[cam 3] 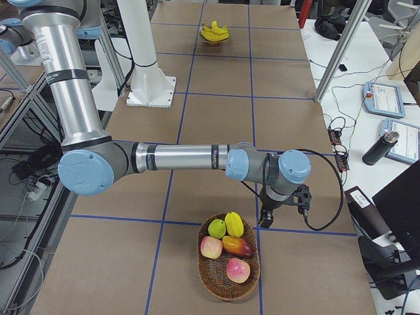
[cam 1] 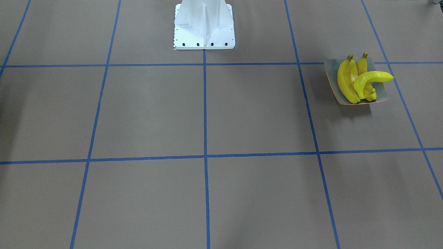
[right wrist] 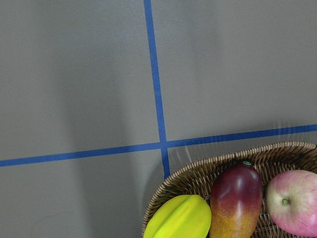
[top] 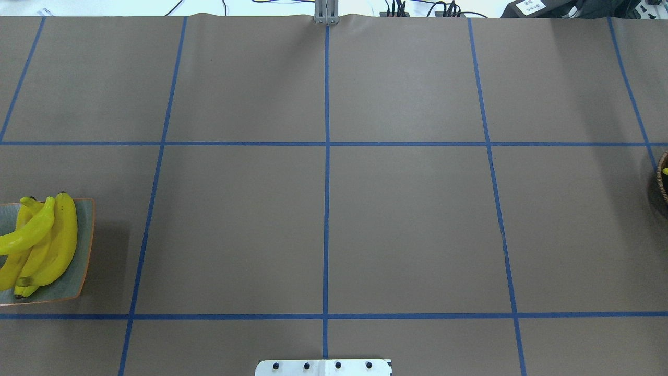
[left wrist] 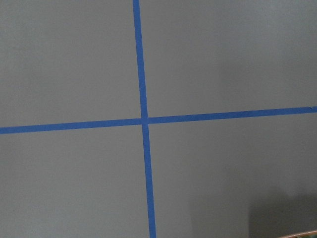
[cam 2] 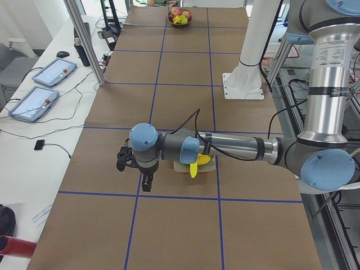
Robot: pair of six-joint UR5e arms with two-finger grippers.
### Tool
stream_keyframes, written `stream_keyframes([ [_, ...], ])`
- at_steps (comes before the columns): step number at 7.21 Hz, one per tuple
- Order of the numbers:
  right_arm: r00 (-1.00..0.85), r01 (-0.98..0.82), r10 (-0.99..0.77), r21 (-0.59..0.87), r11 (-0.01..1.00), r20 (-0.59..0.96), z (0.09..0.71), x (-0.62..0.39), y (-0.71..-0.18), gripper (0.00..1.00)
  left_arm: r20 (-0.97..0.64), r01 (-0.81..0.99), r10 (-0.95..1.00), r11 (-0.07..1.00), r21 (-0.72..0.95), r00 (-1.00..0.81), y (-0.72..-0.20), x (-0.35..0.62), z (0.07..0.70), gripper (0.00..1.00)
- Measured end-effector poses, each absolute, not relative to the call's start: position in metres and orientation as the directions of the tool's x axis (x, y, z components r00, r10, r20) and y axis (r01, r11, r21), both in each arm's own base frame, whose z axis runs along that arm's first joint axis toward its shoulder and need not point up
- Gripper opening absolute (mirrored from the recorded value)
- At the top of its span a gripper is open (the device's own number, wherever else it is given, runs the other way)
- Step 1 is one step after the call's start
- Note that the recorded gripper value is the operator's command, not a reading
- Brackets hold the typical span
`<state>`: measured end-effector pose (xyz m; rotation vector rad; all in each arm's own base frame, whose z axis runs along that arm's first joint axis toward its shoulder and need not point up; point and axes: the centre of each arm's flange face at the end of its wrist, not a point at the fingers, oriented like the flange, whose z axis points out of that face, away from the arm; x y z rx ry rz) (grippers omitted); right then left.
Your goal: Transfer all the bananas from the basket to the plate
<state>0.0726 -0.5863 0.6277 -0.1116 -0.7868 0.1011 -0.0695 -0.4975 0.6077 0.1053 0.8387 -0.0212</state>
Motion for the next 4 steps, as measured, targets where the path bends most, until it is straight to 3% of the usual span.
stream_keyframes([
  [4, 0.707, -0.051, 0.126, -0.128, 0.991, 0.696, 0.6264, 0.0741, -0.5849, 1.0, -0.743, 0.073, 0.012, 0.994, 0.081, 0.669, -0.495, -0.0756, 0.6096, 0.99],
])
